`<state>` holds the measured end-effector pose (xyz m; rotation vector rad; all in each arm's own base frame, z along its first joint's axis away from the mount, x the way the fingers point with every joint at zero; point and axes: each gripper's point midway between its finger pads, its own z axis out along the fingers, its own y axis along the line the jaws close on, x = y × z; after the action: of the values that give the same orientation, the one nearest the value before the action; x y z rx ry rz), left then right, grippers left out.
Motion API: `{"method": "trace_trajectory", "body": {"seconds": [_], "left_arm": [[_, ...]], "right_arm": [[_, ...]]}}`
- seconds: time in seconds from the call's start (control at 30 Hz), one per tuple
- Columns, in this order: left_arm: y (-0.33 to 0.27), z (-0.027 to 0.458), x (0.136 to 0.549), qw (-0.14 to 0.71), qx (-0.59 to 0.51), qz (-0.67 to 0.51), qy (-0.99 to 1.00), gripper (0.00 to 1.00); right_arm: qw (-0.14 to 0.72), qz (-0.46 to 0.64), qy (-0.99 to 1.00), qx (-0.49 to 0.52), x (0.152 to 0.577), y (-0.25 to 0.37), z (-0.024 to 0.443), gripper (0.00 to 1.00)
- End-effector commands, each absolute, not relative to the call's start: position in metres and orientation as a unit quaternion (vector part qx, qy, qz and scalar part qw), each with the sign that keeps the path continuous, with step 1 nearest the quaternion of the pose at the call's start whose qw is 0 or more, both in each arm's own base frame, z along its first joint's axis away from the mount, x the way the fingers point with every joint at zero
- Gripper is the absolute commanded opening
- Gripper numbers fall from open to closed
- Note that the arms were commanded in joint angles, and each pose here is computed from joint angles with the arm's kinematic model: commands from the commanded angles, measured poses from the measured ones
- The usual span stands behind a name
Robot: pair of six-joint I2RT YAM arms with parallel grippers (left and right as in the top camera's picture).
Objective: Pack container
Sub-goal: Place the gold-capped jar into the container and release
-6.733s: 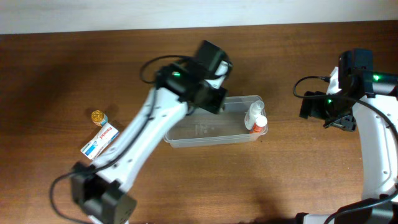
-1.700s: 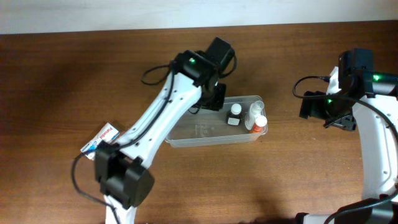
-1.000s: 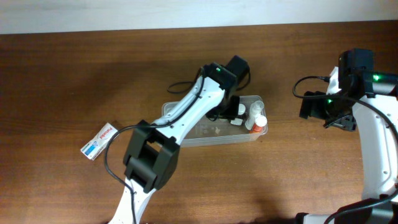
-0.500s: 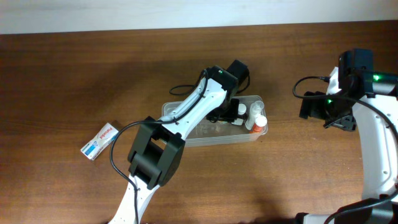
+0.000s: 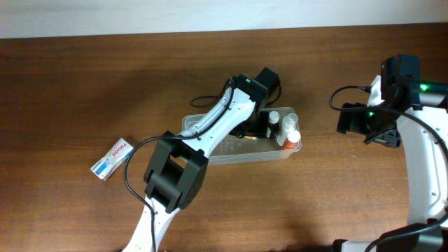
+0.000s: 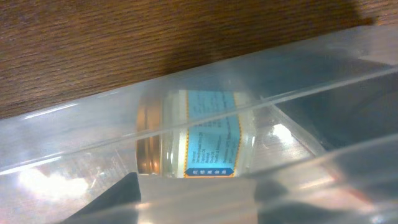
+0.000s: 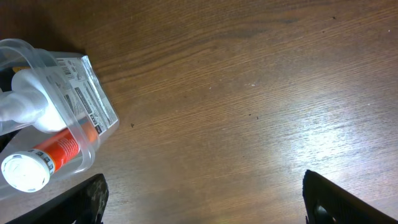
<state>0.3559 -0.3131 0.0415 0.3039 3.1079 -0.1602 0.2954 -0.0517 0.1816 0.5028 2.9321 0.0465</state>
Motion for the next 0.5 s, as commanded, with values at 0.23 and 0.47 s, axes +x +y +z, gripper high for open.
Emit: {"method": "trace_trajectory", "body": {"seconds": [0.23,0.47], "left_arm": [[-0.282,0.127,0.379,0.092,0.097,-0.015,0.991,0.60],[-0.212,0.226,0.403,0.190,0.020,-0.032,0.981,0.69]], "right_arm": [[0.079,0.020,0.983,0.167,0.295,-0.051,0.179,0.92],[0.079,0.020,0.983,0.167,0.295,-0.051,0.179,0.92]]}}
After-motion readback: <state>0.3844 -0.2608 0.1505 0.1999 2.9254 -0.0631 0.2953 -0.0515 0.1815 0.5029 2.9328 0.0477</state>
